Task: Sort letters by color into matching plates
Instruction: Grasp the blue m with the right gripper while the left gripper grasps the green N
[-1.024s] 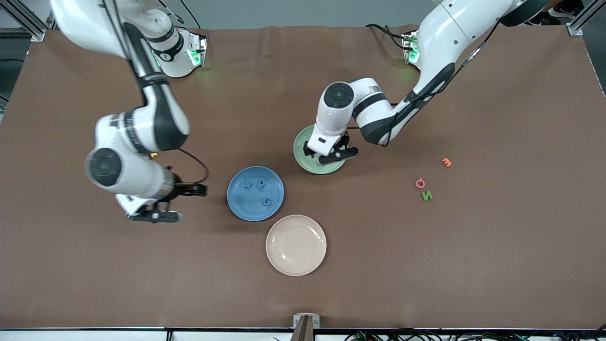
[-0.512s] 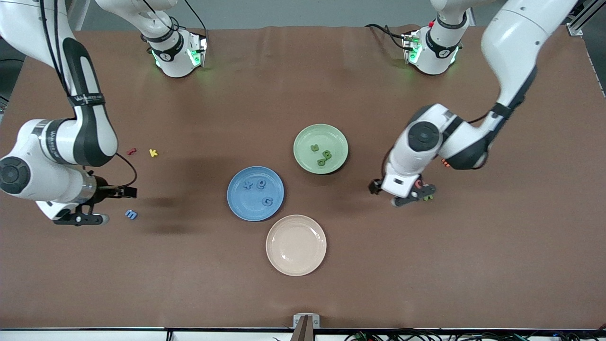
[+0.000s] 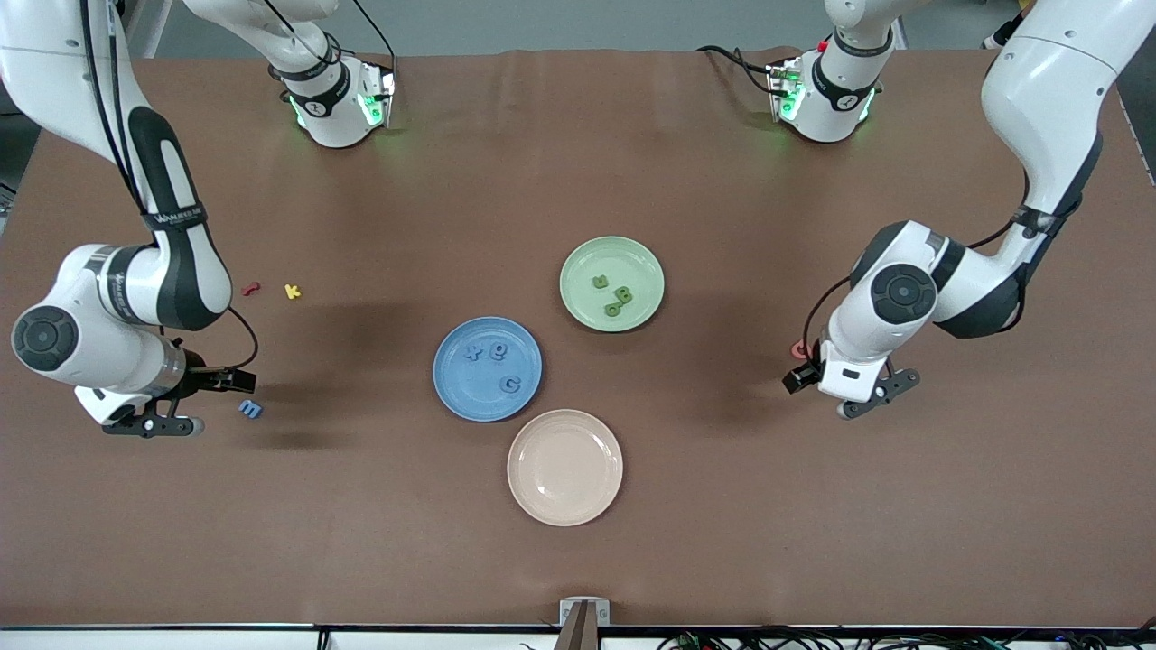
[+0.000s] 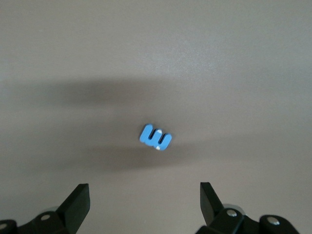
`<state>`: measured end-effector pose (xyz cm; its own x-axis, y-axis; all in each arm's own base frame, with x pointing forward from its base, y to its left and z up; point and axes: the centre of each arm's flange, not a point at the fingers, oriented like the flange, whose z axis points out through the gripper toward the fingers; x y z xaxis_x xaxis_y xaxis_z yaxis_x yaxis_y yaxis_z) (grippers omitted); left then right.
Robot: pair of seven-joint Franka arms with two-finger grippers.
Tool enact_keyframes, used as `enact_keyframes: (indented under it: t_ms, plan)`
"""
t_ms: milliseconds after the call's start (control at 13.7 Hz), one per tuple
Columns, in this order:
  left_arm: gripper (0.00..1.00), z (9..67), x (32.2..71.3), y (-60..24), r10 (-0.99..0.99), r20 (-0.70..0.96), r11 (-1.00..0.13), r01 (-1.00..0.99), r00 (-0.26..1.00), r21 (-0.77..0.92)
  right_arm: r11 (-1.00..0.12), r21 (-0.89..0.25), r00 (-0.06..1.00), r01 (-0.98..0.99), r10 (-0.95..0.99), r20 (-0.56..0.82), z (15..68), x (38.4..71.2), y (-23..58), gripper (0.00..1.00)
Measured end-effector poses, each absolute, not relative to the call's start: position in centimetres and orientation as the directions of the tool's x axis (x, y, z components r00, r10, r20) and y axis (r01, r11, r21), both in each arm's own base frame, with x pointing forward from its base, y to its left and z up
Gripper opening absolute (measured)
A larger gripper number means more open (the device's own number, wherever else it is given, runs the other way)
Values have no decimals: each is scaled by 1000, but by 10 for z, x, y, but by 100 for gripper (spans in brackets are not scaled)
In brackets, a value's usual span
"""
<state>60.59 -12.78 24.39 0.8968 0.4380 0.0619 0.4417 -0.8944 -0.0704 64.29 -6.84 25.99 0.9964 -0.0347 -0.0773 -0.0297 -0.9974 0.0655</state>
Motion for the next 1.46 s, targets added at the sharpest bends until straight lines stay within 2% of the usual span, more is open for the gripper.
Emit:
enact_keyframes:
  t_ms: [293,439,1098,1244,1463]
  plan:
    - [79,222,609,-113,432,58,-899,435,900,-46,-997,69,996,-37,-42,-74,231,644,-75,100]
    - [69,214,606,-121,415,55,-909,416,908,-21,-997,71,997,-40,-45,-63,220,645,-79,100]
    - [63,190,584,-106,309,5,-950,309,951,-35,-998,54,999,-39,-40,-31,178,647,-79,98]
    - [63,189,583,-107,295,14,-955,295,955,-39,-998,51,999,-39,-41,-30,178,647,-79,94]
    - [62,186,582,-108,290,12,-956,290,957,-37,-998,50,999,-29,-30,-30,177,647,-80,61]
